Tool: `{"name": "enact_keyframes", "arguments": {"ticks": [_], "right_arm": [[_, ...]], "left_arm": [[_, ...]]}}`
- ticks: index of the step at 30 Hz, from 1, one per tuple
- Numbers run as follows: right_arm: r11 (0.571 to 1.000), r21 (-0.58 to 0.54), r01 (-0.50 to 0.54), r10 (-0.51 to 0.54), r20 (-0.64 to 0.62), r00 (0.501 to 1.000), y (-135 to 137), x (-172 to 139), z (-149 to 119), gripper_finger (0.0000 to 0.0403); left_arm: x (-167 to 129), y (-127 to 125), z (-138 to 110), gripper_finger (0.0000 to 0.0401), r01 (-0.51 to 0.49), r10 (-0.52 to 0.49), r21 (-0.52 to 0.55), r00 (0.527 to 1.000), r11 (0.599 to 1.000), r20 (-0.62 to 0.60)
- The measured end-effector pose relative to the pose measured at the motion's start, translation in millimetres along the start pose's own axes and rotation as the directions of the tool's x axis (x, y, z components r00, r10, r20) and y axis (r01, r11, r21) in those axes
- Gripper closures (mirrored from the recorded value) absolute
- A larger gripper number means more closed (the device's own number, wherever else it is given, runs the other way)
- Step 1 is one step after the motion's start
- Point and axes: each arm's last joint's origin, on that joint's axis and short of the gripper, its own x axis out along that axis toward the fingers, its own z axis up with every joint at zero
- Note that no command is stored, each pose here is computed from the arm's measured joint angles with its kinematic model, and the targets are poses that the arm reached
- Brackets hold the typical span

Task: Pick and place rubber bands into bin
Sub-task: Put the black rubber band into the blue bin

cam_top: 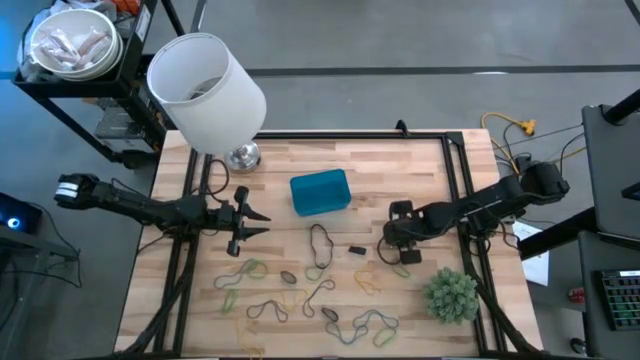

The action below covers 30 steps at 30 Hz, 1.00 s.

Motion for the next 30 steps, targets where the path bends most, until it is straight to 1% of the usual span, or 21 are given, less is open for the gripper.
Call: {"name": "enact_keyframes", "arguments": {"ticks": [5, 9, 14, 21, 24, 30], "right_arm": [[1.0, 0.013, 0.0, -0.001, 0.01, 1.0, 0, -2, 0, 0.0335], [1.0, 0.019, 0.001, -0.001, 0.015, 1.0, -1, -3, 0, 0.0332], [0.999, 0.034, -0.005, 0.003, 0.058, 0.998, -2, -12, 0, 0.0328], [0.999, 0.039, -0.011, 0.007, 0.108, 0.994, -4, -22, 0, 0.0335], [0.999, 0.035, -0.019, 0.016, 0.098, 0.995, -3, -18, -1, 0.0333], [1.0, 0.02, -0.015, 0.014, 0.034, 0.999, 0, -3, -2, 0.0324]], "left_arm": [[1, 0, -2, 0.0296, 0.0, 0.0, 0.0, 1.0, 1.0, -0.013], [1, 0, -3, 0.0296, 0.0, 0.0, 0.0, 1.0, 1.0, -0.022], [2, 0, -3, 0.0296, -0.004, 0.004, 0.001, 1.0, 1.0, -0.026], [2, 0, -3, 0.0296, -0.004, 0.004, 0.001, 1.0, 1.0, -0.022], [2, 0, -3, 0.0296, -0.004, 0.004, 0.0, 1.0, 1.0, -0.026], [2, 0, -4, 0.0296, -0.003, 0.003, 0.0, 0.999, 1.0, -0.034]]}}
